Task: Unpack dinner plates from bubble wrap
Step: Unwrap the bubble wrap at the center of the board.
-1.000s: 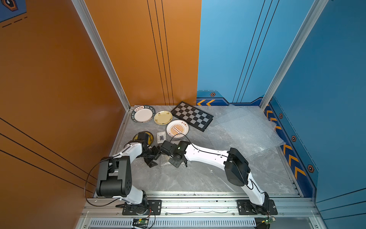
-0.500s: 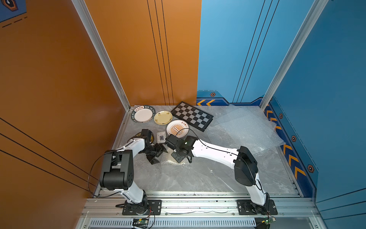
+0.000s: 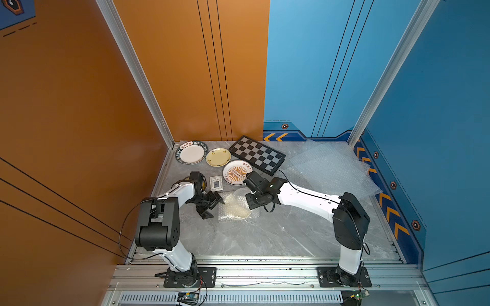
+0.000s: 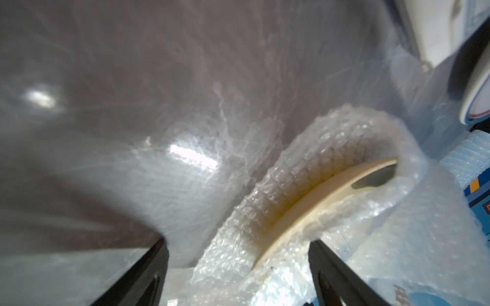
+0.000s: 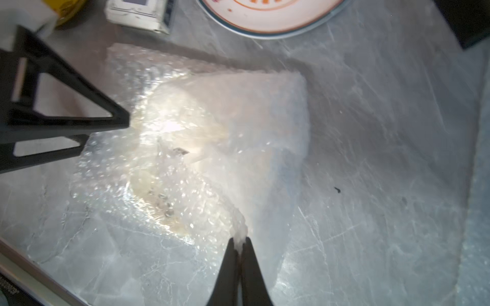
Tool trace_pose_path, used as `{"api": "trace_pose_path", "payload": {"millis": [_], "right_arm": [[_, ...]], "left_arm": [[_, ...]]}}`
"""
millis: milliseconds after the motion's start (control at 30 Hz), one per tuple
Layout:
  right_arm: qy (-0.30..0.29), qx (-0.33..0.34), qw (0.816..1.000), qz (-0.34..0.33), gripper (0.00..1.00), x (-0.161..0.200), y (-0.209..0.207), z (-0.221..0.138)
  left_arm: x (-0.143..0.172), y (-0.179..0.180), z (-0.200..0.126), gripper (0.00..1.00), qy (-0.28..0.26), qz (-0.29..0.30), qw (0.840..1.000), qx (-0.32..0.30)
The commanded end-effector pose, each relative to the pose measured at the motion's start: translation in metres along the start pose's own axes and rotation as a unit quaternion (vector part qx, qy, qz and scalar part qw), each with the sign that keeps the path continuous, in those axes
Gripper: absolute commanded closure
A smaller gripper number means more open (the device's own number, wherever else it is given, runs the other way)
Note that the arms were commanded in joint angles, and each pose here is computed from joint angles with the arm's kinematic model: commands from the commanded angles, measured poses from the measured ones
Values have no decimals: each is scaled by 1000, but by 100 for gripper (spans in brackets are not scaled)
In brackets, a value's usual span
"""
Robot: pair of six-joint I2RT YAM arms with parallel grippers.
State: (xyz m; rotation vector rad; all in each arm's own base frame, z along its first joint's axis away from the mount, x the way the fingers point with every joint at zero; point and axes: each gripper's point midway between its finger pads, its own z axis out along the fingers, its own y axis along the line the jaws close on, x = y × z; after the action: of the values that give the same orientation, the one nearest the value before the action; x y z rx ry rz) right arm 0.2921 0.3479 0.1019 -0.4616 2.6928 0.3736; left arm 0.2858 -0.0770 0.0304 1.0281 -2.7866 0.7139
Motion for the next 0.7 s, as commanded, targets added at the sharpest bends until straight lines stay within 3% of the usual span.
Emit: {"api": "trace_pose_path", "payload": {"millis": [0,500,667], "right_arm": [[-31,-38,994,93,100,-10,-10,-13],[-34,-61,984,165,100,6,-38,-11],[-39,-99,989,106,64,1,-17,-34]], "left_arm": [[0,42,28,16,6,5,997,-82],[5,25,26,16,0,19,997,-73],[6,12,18,16,-10,24,998,-54]]}}
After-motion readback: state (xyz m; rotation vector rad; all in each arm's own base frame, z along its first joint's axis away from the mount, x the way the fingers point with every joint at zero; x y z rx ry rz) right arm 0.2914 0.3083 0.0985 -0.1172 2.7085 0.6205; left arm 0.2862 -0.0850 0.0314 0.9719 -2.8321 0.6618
